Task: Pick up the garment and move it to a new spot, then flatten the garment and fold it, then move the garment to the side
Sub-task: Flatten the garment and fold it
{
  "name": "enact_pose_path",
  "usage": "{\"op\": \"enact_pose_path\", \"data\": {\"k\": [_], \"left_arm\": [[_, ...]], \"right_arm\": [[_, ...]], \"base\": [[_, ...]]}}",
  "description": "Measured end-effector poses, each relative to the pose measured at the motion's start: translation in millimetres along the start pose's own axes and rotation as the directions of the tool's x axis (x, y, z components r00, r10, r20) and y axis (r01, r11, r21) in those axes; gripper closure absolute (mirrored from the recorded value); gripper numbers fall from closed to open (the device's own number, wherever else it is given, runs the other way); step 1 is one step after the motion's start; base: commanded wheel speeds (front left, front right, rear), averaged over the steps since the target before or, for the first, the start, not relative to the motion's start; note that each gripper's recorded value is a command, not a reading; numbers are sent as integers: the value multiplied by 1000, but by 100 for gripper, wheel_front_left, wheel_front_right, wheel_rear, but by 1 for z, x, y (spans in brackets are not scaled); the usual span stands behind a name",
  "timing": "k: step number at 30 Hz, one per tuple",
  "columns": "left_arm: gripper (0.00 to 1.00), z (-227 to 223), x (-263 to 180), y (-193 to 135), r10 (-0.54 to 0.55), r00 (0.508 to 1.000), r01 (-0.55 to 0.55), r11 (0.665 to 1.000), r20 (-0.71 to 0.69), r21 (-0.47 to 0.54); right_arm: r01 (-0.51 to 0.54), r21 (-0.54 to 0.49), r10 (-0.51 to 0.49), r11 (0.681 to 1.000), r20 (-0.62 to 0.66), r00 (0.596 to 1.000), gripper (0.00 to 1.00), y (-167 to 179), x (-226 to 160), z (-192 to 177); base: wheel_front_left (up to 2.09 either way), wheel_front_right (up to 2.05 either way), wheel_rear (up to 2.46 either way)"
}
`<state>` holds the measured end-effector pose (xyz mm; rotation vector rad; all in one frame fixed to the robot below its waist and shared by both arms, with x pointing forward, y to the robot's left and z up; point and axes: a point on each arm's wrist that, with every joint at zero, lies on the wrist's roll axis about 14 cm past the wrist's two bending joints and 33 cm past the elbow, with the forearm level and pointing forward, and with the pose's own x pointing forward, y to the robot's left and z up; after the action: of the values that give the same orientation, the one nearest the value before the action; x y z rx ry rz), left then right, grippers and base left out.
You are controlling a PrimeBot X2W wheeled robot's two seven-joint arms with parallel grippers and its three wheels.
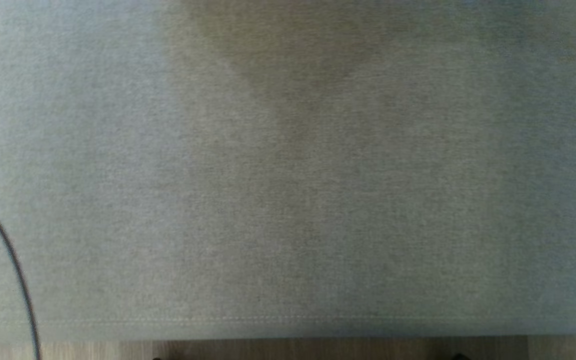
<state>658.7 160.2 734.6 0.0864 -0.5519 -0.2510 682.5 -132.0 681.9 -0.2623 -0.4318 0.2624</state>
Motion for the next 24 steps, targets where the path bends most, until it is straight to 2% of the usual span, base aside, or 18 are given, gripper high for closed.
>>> {"op": "enact_pose_path", "data": {"k": [3, 5, 9, 13, 17, 22, 24], "left_arm": [[100, -45, -32, -15, -46, 993, 46, 999, -110, -7], [100, -72, -61, -28, -86, 978, 85, 996, -189, -11], [100, -106, -118, -45, -134, 940, 133, 991, -314, -24], [100, -114, -163, -48, -158, 906, 170, 985, -392, -3], [100, -118, -210, -48, -158, 871, 178, 984, -465, 0], [100, -123, -268, -58, -172, 813, 182, 983, -556, -37], [100, -127, -295, -65, -199, 773, 205, 977, -603, -60]], "right_arm": [[-19, 88, 32, 996, -149, 988, 100, 27, -28, -66], [-36, 140, 71, 989, -251, 965, 100, 49, -57, -104], [-59, 209, 141, 976, -400, 905, 100, 79, -114, -148], [-89, 247, 202, 965, -482, 853, 100, 97, -152, -160], [-113, 255, 242, 960, -559, 793, 100, 99, -183, -161], [-142, 252, 276, 957, -650, 708, 100, 97, -222, -161], [-145, 263, 290, 954, -684, 669, 100, 98, -238, -161]], "base": [[0, 0, 0], [0, 0, 0], [0, 0, 0], [0, 0, 0], [0, 0, 0], [0, 0, 0], [0, 0, 0]]}}
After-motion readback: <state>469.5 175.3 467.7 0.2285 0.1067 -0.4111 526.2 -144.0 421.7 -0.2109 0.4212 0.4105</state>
